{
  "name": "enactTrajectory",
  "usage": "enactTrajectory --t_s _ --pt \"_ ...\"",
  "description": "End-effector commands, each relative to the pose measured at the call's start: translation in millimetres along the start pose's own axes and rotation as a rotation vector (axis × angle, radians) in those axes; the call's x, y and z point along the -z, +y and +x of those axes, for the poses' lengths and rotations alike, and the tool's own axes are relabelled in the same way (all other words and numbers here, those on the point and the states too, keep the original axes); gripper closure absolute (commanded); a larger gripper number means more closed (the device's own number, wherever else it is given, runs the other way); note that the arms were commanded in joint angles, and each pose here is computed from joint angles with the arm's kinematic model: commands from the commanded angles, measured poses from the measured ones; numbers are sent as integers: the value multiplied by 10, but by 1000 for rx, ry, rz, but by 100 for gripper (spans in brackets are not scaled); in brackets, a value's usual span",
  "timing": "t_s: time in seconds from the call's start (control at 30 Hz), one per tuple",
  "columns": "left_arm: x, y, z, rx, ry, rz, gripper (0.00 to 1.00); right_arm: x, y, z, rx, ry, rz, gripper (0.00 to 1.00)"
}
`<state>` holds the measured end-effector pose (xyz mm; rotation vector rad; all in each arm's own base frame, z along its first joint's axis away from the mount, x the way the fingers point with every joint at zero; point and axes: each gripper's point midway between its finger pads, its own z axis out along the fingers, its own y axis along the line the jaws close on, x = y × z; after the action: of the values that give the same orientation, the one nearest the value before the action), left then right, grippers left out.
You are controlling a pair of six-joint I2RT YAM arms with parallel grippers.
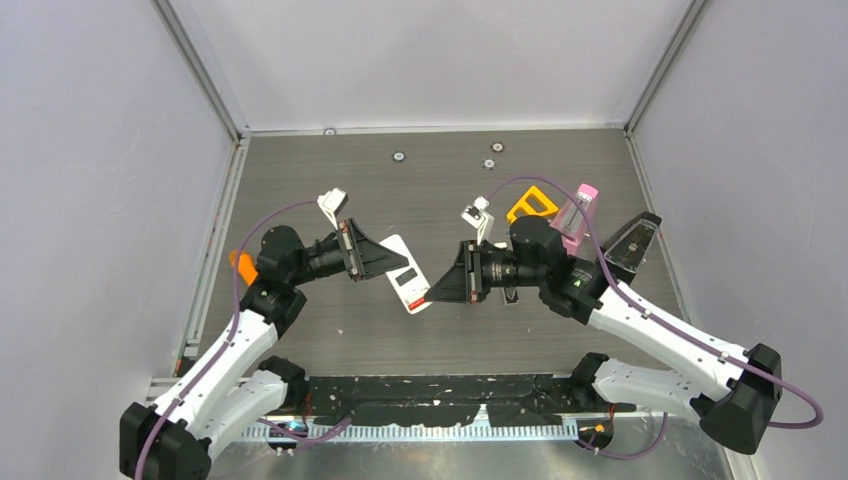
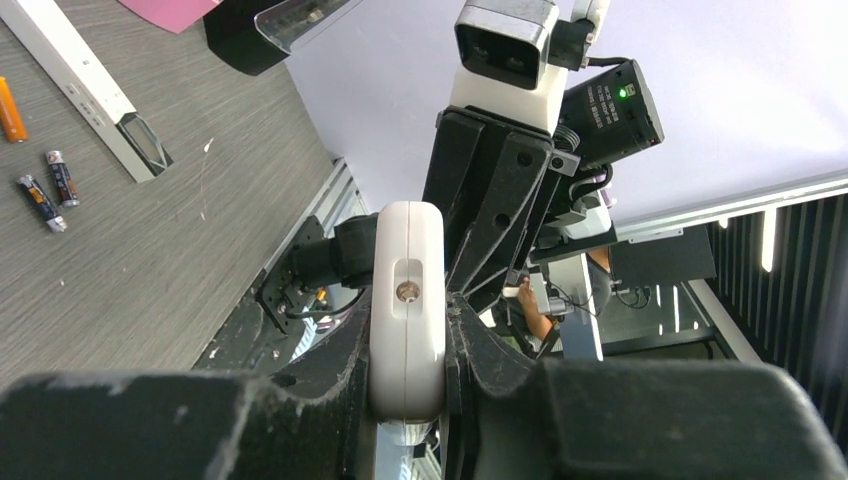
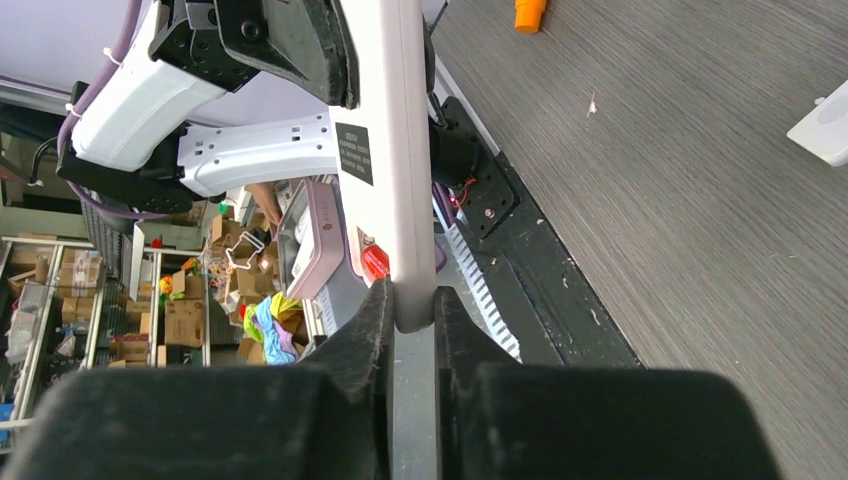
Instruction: Load the batteries into the remote control
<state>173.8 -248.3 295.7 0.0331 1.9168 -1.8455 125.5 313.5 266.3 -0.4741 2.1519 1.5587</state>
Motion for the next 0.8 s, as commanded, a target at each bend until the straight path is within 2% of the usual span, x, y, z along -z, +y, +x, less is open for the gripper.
enactTrajectory --t_s 0.0,0.1,0.17,0.2,0.23,0.27,0.33,0.4,0.5,0.77 --pt "10 -255 -55 -54 -11 64 100 -11 26 -106 29 -28 12 93" --pt "8 -257 -55 -56 -10 65 100 -10 21 -113 26 -32 17 94" --pt "6 -250 -49 -56 -8 65 100 -4 26 -125 19 -38 19 78" --pt "7 -248 -49 -57 -9 64 100 -2 41 -133 14 -41 16 63" --pt "7 -247 -52 -58 -9 63 100 7 57 -139 14 -46 13 55" --pt "7 -240 -48 -57 -8 62 100 12 72 -150 10 -51 9 43" --pt "9 -238 -47 -60 -9 62 100 33 106 -170 11 -64 1 30" --pt "11 -244 -47 -63 -11 63 100 57 135 -184 13 -74 -5 24" --pt "15 -241 -45 -69 -12 60 100 74 162 -196 15 -82 -12 21" --pt "58 -263 -35 -136 -28 61 100 103 152 -200 47 -83 3 21"
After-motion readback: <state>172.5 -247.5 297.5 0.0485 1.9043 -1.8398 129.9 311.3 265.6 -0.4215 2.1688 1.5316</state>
